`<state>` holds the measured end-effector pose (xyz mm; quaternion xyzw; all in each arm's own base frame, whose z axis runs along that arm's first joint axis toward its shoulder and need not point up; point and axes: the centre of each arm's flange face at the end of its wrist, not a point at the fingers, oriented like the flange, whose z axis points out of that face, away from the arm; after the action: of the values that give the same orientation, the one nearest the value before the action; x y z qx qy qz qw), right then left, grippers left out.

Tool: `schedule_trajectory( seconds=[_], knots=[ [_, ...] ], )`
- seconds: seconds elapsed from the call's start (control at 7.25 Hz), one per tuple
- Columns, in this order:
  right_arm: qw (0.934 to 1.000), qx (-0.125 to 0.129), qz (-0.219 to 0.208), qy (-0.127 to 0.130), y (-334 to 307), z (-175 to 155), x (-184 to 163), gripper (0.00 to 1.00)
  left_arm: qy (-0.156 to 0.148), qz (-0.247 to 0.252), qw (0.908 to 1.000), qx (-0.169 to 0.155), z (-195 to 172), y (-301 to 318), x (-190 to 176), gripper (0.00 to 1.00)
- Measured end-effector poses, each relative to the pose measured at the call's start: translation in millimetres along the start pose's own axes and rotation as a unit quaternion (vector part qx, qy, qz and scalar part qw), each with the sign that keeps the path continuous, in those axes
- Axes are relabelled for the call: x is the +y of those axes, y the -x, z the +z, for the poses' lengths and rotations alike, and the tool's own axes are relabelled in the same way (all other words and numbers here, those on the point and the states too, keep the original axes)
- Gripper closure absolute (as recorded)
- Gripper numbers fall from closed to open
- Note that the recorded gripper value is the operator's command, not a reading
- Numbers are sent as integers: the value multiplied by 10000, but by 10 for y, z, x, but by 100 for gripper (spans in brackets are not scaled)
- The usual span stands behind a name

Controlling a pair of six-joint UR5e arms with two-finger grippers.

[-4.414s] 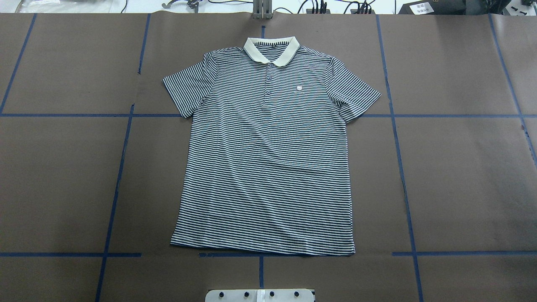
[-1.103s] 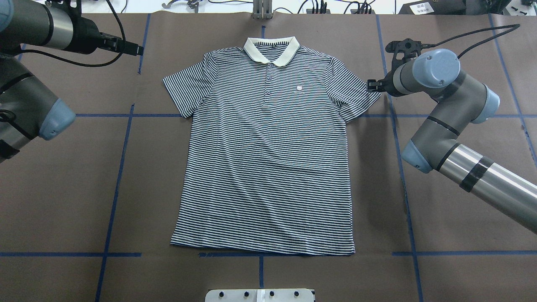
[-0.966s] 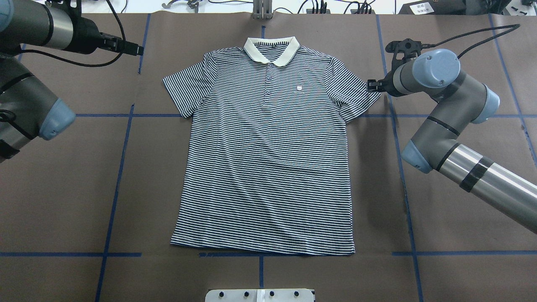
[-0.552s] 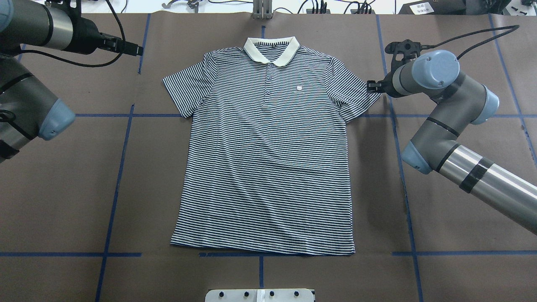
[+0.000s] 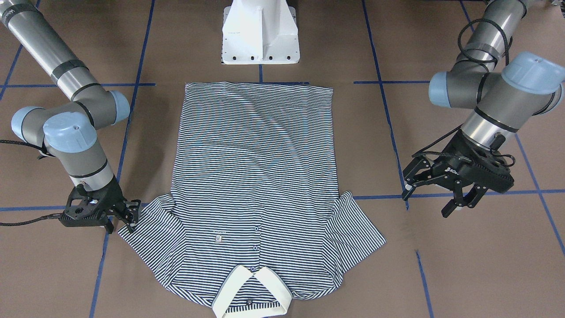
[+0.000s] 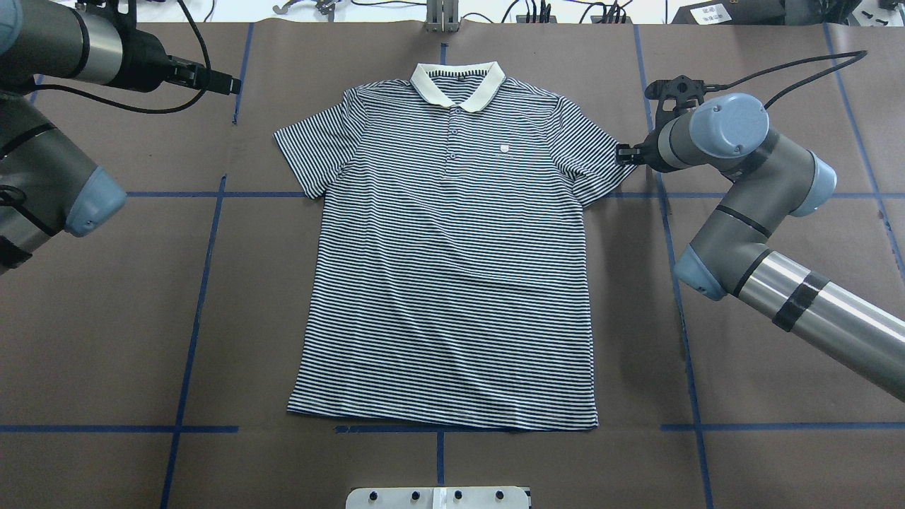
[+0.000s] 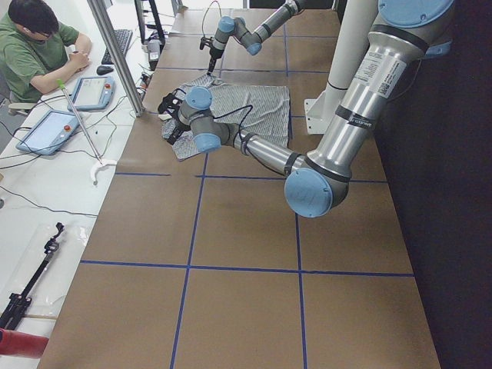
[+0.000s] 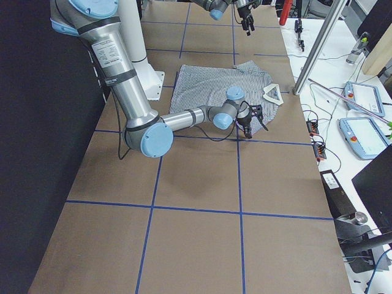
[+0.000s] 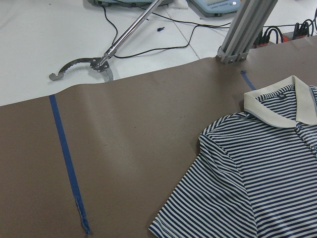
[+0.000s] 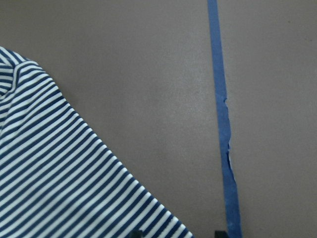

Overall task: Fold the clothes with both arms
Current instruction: 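Lower the right gripper onto the sleeve nearest it and grasp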

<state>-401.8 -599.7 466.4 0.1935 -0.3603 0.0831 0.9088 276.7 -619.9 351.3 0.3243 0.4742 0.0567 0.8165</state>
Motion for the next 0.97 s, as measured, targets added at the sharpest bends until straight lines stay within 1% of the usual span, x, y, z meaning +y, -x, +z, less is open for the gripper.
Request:
schedule_trajectory(
  seconds=[0.14,0.28,0.41,0.83,0.97],
  knots=[
    [10000,4,-2,7,-6,5,9,51,0,0,10000,0,0,-1,-1,0],
    [10000,4,0,13,-7,7,13,71,0,0,10000,0,0,-1,-1,0],
    [10000,1,5,14,-4,7,15,100,0,0,10000,0,0,0,-1,0],
    [10000,-25,64,-3,31,-14,-6,100,0,0,10000,0,0,-1,-1,0],
    [9999,-71,77,-49,74,-63,-49,100,0,0,10000,0,0,-1,-1,0]
  ],
)
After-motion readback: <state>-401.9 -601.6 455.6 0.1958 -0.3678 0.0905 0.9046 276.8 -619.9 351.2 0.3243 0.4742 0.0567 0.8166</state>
